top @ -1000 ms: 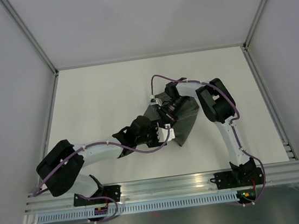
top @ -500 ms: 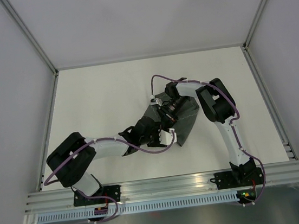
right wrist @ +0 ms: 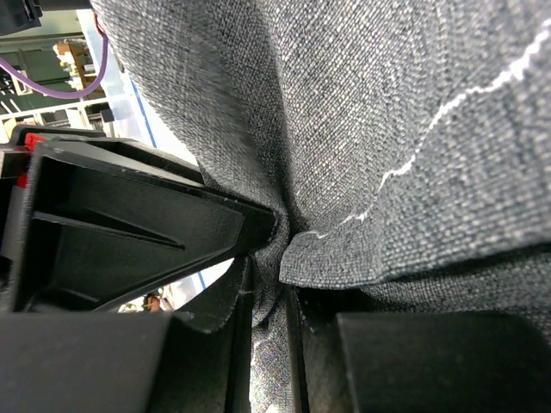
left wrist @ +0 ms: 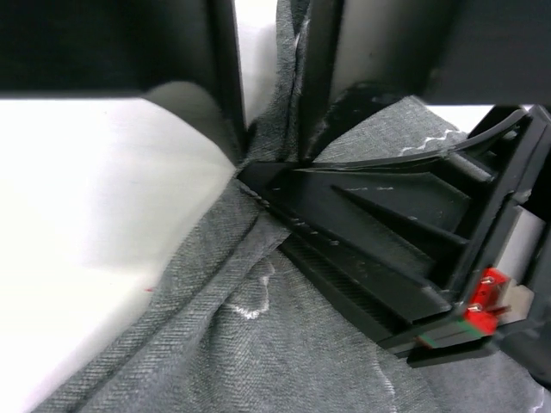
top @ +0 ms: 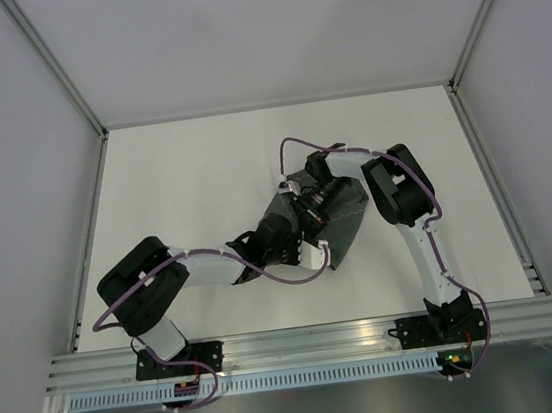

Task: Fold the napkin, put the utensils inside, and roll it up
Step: Roll the napkin at the center of the board.

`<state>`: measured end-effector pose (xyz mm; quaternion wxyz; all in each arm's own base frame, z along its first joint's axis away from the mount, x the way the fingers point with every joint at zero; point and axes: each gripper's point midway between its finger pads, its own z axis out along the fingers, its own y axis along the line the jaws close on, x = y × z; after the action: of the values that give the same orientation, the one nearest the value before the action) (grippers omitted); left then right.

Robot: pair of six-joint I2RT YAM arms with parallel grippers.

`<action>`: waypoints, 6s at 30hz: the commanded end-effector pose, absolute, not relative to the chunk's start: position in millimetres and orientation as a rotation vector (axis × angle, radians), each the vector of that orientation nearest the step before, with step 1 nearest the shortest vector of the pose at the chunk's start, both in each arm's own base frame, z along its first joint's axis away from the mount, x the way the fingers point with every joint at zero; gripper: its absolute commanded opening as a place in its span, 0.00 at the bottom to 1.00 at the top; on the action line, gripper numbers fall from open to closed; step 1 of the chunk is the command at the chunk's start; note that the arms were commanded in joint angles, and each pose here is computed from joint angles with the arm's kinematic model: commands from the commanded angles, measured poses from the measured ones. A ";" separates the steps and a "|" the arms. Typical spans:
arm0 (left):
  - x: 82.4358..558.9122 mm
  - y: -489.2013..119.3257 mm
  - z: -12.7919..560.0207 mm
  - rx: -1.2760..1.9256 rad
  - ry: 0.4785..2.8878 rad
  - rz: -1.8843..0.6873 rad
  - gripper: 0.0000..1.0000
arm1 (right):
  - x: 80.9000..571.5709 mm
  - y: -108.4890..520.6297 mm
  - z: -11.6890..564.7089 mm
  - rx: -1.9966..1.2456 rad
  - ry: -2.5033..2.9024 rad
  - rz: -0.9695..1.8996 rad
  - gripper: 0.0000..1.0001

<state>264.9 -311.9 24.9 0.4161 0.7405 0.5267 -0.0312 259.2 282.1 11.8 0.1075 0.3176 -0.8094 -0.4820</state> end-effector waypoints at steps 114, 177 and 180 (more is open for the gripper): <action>221.5 -321.7 -15.7 1.153 2.551 -1.677 0.02 | 231.7 259.5 14.7 3.364 -2.108 -0.089 0.42; 335.2 -309.4 63.4 1.023 2.220 -1.091 0.29 | 183.4 234.0 -6.3 2.791 -1.912 -0.384 0.01; 362.3 -296.7 75.7 0.938 2.193 -0.905 0.27 | 181.2 229.9 -6.6 2.722 -1.905 -0.377 0.01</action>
<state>320.5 -302.3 46.4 0.1920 0.3773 0.8137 -0.3984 218.6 260.3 14.7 -0.2139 0.8126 -0.5360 -0.0814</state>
